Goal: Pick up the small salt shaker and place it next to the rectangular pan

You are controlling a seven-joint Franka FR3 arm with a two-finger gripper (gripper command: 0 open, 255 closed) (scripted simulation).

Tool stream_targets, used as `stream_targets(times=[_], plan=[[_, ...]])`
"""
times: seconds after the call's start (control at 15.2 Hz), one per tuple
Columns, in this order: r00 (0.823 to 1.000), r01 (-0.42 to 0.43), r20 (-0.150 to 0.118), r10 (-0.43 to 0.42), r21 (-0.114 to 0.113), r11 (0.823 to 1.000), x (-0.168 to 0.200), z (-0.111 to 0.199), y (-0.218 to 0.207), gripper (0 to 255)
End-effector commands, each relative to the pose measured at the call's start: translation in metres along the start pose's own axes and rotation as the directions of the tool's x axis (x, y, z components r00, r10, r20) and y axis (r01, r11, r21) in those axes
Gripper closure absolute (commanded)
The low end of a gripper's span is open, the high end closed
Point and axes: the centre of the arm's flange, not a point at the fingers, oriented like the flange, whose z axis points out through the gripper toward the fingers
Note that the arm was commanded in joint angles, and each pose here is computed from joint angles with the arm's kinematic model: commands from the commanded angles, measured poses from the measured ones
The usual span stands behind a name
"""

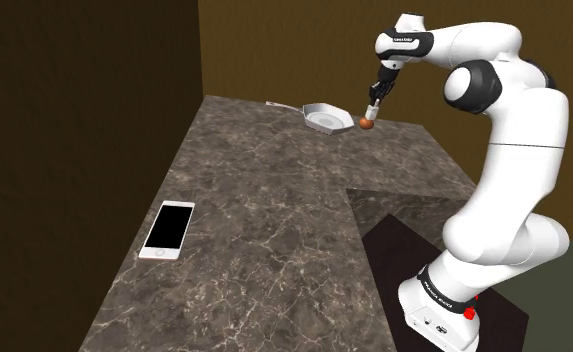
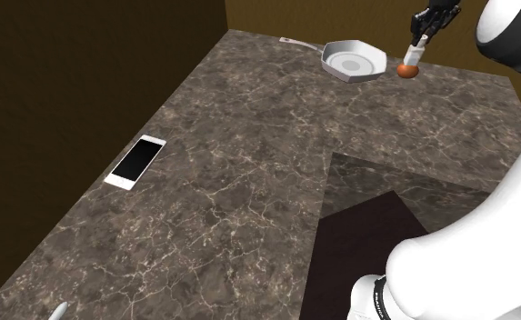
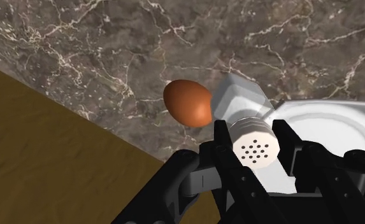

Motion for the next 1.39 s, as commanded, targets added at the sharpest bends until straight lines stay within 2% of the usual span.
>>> stream_targets(times=[0.0, 0.79, 1.32], plan=[[1.000, 0.000, 0.000, 0.000, 0.000, 1.000, -0.001, 0.011, 0.000, 255], [1.000, 0.000, 0.000, 0.000, 0.000, 1.000, -0.006, 0.074, -0.007, 255], [1.000, 0.000, 0.000, 0.000, 0.000, 1.000, -0.006, 0.076, -0.007, 255]])
